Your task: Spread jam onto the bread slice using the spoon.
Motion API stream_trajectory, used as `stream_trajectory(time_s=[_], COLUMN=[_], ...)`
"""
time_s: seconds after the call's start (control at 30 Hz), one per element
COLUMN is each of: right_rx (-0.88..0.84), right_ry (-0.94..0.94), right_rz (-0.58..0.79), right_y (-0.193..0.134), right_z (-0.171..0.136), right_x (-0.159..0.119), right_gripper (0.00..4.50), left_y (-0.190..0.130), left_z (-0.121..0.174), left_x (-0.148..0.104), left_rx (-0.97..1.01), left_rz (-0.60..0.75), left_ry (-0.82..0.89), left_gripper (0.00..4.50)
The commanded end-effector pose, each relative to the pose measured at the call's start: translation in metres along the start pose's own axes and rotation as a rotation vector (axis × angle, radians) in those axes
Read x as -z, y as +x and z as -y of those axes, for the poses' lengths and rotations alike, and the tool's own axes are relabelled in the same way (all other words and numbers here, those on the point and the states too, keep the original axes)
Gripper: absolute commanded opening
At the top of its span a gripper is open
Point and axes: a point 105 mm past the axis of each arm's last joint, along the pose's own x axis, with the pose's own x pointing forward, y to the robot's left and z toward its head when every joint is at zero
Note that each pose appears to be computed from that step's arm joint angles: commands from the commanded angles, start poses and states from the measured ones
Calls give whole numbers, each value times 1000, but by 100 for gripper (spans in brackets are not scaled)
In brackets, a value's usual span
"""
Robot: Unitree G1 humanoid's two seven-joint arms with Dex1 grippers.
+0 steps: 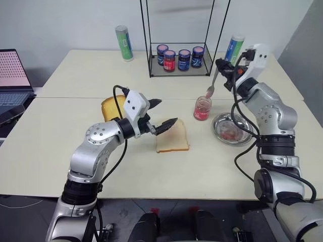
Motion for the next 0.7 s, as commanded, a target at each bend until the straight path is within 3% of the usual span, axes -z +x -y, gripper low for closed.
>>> stream_trajectory(time_s=[0.03, 0.7], right_rx=[-34, -25], right_ry=[-68, -171], right_rz=[65, -19], right_y=[4, 1], right_z=[-8, -15], right_x=[-14, 47], right_gripper=[3, 3], left_y=[-5, -4], left_z=[2, 0], left_x=[-14, -16], left_rx=[-20, -36], left_rz=[43, 43], left_ry=[36, 41], left_gripper=[450, 450])
